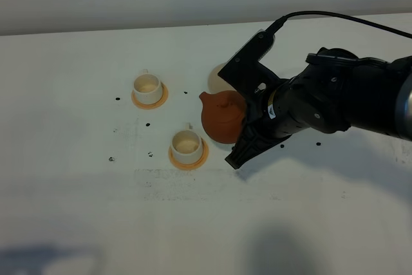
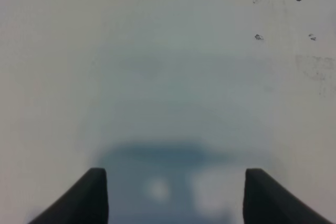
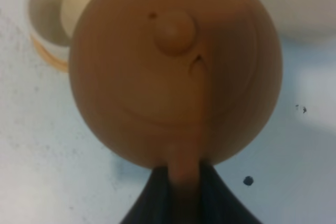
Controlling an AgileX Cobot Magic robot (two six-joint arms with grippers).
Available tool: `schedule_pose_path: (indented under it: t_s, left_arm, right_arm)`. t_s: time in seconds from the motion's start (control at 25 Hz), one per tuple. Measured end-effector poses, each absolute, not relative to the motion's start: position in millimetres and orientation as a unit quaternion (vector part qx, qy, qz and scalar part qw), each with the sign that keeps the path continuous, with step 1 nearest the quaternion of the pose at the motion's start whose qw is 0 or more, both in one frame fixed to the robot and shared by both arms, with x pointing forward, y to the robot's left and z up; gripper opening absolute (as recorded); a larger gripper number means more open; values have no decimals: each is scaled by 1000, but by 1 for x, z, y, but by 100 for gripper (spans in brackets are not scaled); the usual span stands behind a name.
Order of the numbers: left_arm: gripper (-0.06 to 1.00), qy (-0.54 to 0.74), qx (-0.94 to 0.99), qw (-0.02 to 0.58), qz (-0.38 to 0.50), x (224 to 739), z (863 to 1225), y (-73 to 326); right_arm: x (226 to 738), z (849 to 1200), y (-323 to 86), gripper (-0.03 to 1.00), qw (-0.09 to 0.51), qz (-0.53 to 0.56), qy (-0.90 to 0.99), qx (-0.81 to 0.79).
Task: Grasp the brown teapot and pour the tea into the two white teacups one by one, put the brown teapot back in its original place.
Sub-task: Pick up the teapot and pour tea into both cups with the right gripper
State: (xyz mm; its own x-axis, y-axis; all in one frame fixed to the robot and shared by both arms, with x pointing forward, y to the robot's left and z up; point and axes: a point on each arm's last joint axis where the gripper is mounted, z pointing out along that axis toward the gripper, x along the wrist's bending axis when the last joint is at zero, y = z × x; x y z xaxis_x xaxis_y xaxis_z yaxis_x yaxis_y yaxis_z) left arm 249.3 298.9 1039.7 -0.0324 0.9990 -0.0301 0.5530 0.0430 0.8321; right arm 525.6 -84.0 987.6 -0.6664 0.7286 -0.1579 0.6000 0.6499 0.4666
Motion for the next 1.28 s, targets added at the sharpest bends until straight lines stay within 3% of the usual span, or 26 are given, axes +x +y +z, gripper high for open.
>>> schedule_pose_path:
  t_s: [1.28]
  left_arm:
    - [55,638,608,338,330,249,1040,299]
  right_arm:
    - [504,955,-70,11,209,133,927,282]
